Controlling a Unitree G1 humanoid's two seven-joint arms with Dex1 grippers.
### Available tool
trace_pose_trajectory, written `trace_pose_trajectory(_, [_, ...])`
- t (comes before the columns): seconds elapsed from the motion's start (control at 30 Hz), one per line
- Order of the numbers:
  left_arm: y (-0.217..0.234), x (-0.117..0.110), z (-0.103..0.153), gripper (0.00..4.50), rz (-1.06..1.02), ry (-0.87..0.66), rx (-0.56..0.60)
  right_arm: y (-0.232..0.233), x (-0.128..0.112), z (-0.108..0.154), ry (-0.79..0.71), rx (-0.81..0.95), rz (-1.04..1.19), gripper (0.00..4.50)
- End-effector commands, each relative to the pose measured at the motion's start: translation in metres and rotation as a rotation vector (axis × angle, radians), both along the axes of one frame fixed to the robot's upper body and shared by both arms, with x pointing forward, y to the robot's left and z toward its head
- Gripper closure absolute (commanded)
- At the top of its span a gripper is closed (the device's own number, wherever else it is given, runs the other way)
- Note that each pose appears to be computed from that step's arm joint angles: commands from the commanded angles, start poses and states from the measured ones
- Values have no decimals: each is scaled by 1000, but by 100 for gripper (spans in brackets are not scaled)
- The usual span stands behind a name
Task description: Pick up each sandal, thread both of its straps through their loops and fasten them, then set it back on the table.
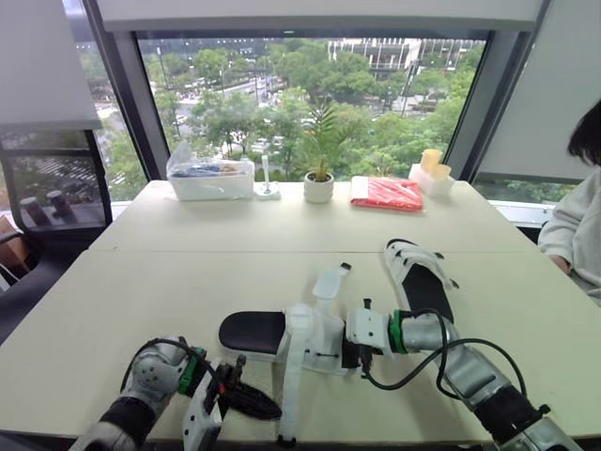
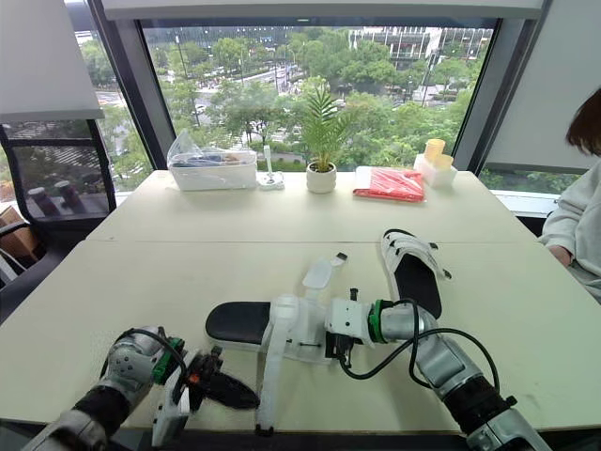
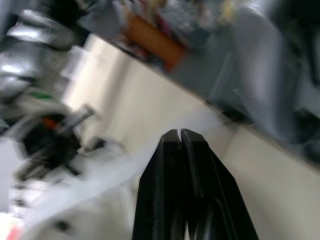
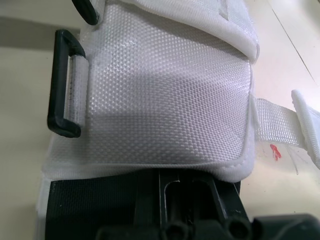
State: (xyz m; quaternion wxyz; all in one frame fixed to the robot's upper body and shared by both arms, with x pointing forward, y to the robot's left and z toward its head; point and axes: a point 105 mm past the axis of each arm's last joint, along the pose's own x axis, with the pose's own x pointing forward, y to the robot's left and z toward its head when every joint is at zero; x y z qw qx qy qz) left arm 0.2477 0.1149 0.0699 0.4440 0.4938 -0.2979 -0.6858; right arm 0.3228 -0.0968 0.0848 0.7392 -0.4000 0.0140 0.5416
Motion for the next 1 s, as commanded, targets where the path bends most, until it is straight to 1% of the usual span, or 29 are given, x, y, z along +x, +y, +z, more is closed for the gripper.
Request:
trace_pose_trajectory(0.03, [13,2,-24,446,90,83,64,-12,2,-27,74,-76,-62,450])
trace_pose_trajectory(0.13, [16,12,-22,446,180,133,21,-13,2,-27,73,-79,-63,450])
trace_pose_trajectory(0.17, [19,14,-22,446,221,179,0,-14,1,-28,74,-81,-64,450])
trace_pose_trajectory(0.2, [21,17,-22,422,260,229,-13,-15,1,-28,74,-82,-64,450])
trace_pose_trajectory(0.27, [25,24,-20,355,348,364,-54,-15,1,-28,76,-83,-65,450])
trace_pose_trajectory(0.3, [27,26,-20,307,390,450,-58,-15,1,-28,76,-83,-64,450])
trace_pose_trajectory(0.33, [28,27,-19,249,415,534,-61,-16,0,-28,77,-84,-64,450])
trace_pose_trajectory(0.37, [28,26,-17,213,434,626,-61,-16,0,-29,78,-84,-62,450])
trace_pose_trajectory(0.4, [28,24,-15,153,443,692,-60,-15,-1,-29,79,-84,-61,450])
trace_pose_trajectory(0.43, [28,24,-9,111,482,855,-54,-15,-1,-29,79,-84,-60,450])
trace_pose_trajectory(0.47, [27,22,-4,58,511,999,-43,-15,-1,-29,80,-85,-58,450])
trace_pose_trajectory(0.5, [26,21,5,17,556,1205,-60,-14,-1,-29,80,-86,-56,450])
trace_pose_trajectory(0.53, [26,19,13,17,586,1416,-50,-13,-2,-29,80,-86,-52,450])
trace_pose_trajectory(0.57, [25,14,20,17,594,1555,-27,-12,-2,-29,81,-86,-50,450])
trace_pose_trajectory(0.6, [25,10,25,17,600,1649,1,-11,-2,-30,81,-86,-48,450])
trace_pose_trajectory(0.73, [22,4,32,17,674,1895,64,-8,-1,-30,81,-87,-40,450])
trace_pose_trajectory(0.8, [22,-6,26,17,695,1954,138,-7,-1,-30,80,-86,-38,450])
trace_pose_trajectory(0.87, [21,-16,21,17,696,1958,193,-6,-1,-30,79,-87,-35,450])
trace_pose_trajectory(0.93, [15,-18,13,17,723,1934,210,-6,-1,-30,80,-87,-32,450])
trace_pose_trajectory(1.0, [8,-17,10,17,723,1933,202,-6,-2,-30,82,-86,-31,450])
